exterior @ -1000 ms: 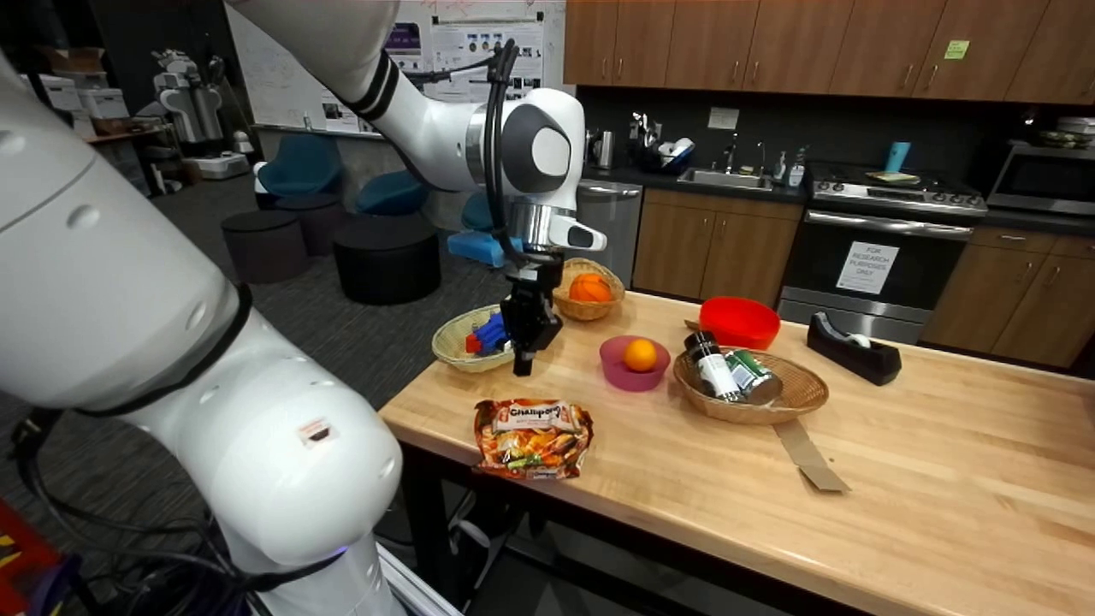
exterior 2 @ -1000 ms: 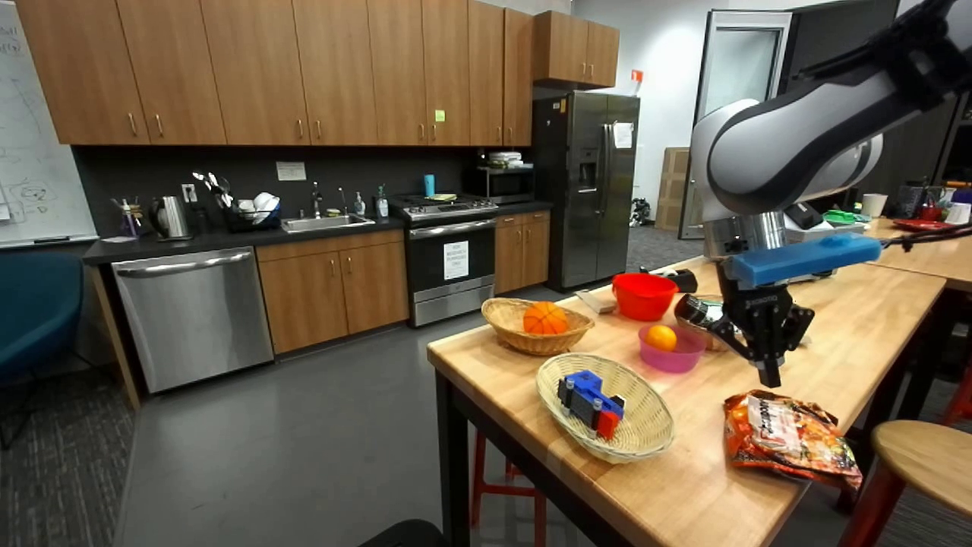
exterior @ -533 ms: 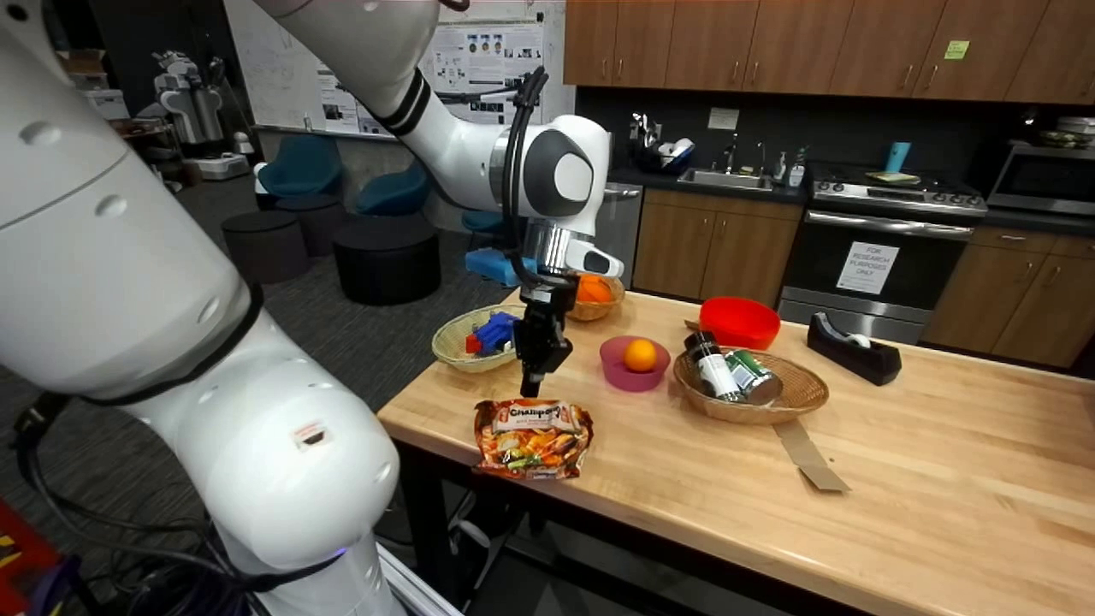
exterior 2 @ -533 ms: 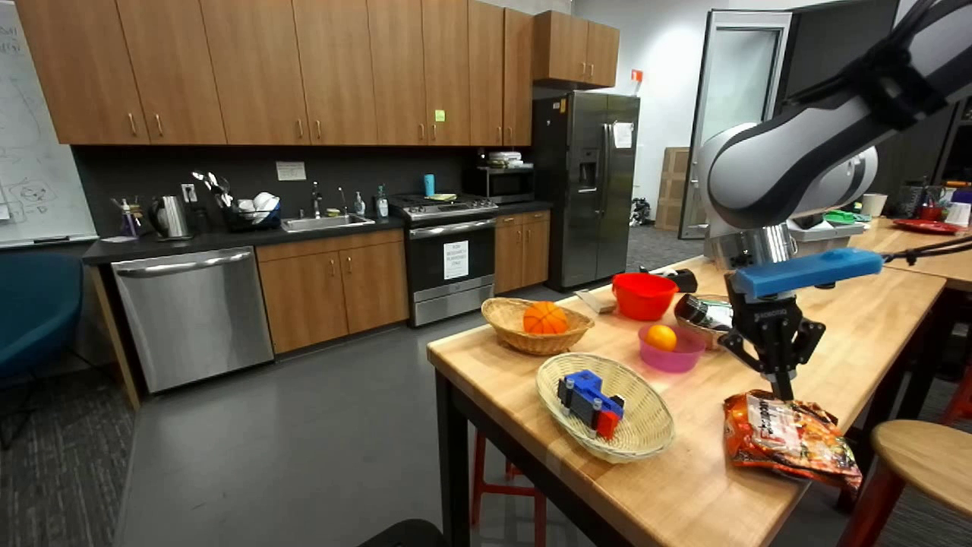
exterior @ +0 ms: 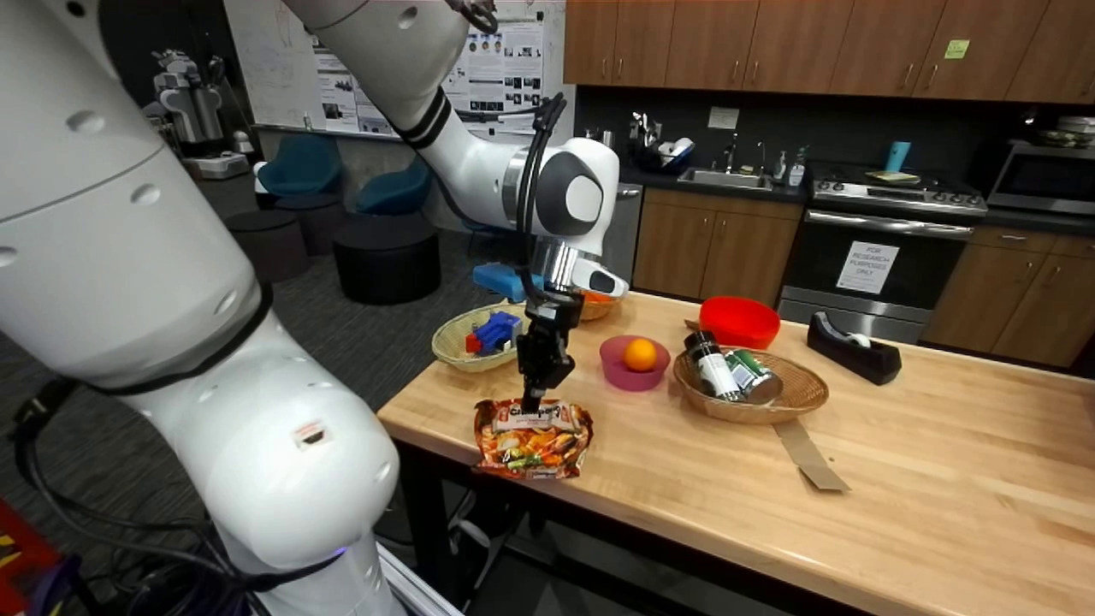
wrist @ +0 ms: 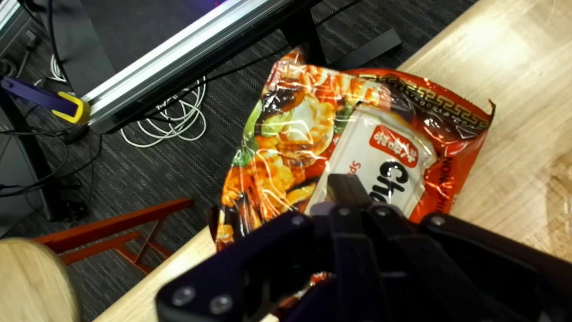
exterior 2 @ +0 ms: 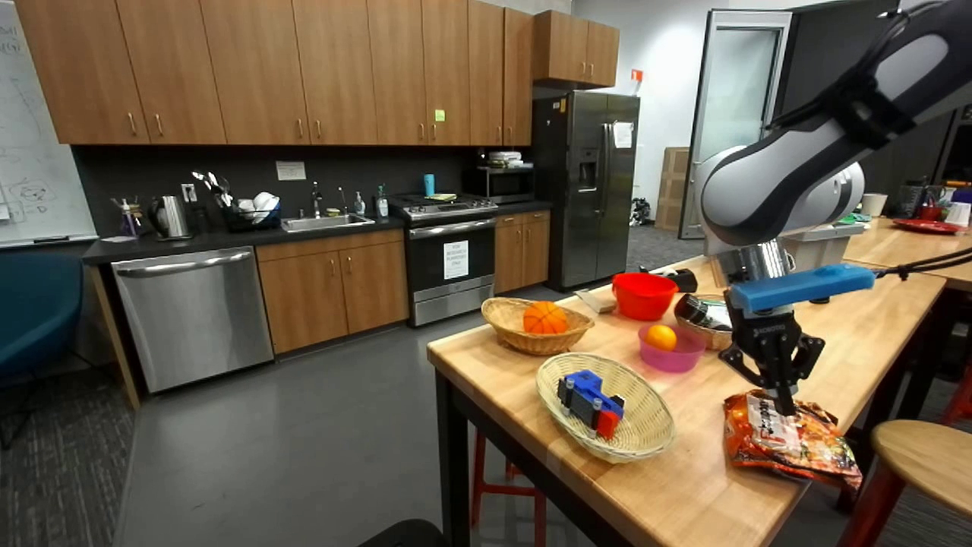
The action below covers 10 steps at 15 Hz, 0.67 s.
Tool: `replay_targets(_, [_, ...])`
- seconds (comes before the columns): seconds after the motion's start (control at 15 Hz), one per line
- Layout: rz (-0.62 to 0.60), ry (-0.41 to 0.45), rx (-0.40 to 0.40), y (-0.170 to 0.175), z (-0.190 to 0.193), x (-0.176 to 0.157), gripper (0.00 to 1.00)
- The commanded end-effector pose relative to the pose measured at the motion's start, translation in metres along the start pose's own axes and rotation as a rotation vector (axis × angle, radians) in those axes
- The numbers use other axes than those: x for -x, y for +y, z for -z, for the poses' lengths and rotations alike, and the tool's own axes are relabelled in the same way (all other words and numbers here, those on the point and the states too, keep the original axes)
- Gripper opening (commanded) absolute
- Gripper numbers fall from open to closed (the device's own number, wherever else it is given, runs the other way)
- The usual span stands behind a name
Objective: Push the red and orange packet forward
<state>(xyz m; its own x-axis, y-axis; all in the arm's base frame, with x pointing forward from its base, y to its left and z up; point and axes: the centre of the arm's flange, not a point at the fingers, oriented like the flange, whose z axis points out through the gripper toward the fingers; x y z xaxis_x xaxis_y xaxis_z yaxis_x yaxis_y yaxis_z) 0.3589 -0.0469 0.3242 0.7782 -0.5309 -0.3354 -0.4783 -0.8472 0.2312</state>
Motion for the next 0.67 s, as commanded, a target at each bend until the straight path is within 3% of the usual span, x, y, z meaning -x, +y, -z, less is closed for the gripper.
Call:
replay_targets(0.0, [-0.020, -0.031, 0.003, -0.001, -0.008, -0.014, 0.00])
replay_targets(0.27, [-0.003, 0.005, -0.002, -0.006, -0.008, -0.028, 0.00])
replay_targets(0.6, [0.026, 0.139, 0.007, -0.014, -0.002, -0.046, 0.00])
